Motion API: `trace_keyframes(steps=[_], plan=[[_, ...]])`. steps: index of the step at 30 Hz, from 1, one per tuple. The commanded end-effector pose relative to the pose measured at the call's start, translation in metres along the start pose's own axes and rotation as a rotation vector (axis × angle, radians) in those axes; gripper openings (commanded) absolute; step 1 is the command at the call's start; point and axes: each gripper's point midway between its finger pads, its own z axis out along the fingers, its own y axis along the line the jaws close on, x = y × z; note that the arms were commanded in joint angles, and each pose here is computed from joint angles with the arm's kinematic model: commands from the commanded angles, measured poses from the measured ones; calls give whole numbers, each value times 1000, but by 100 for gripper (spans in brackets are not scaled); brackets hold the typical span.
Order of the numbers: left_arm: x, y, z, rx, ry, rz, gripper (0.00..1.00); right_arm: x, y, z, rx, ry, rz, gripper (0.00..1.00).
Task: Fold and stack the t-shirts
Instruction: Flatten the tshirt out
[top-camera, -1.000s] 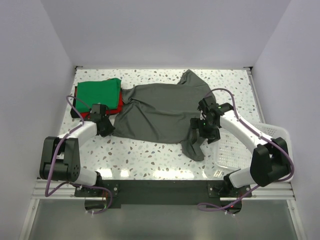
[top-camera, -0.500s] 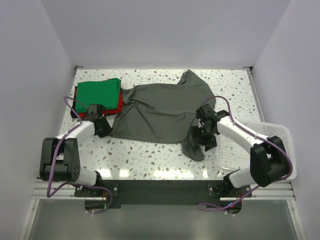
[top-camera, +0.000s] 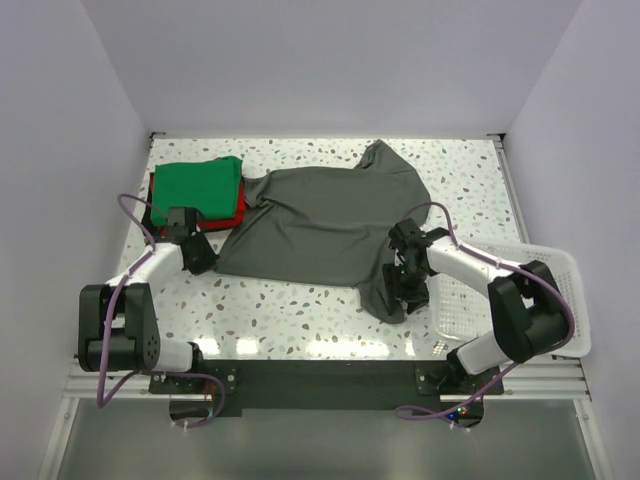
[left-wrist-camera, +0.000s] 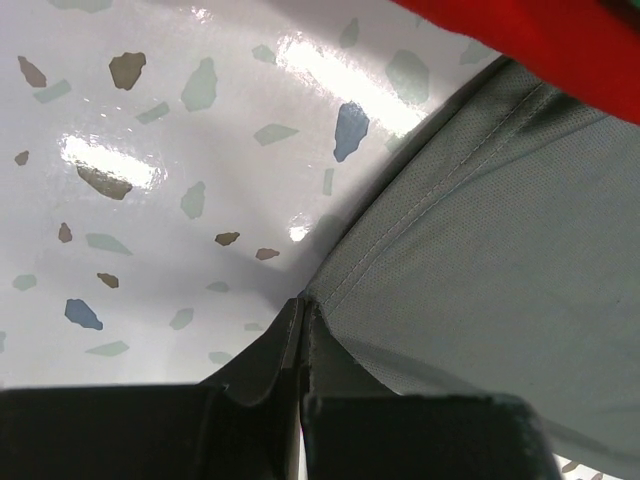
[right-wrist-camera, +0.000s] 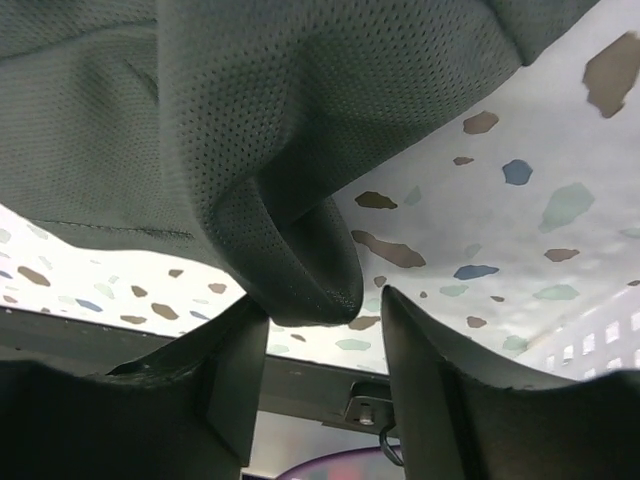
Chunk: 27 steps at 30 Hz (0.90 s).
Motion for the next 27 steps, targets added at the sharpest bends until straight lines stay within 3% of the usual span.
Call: trace_keyframes(steps=[1,7,13,27], plan=[[-15,-6,-10,36,-39,27,0,5,8,6,-42,23,-3,51],[-15,-4,-12,39,-37,31,0,10,19,6,-113,26,-8,37],[-16,-4,-16,44,-38,28,0,13,22,-16,-106,27,20,1],[1,-3,-68,69,-4,-48,0,65,22,-70,-95,171,178,4]])
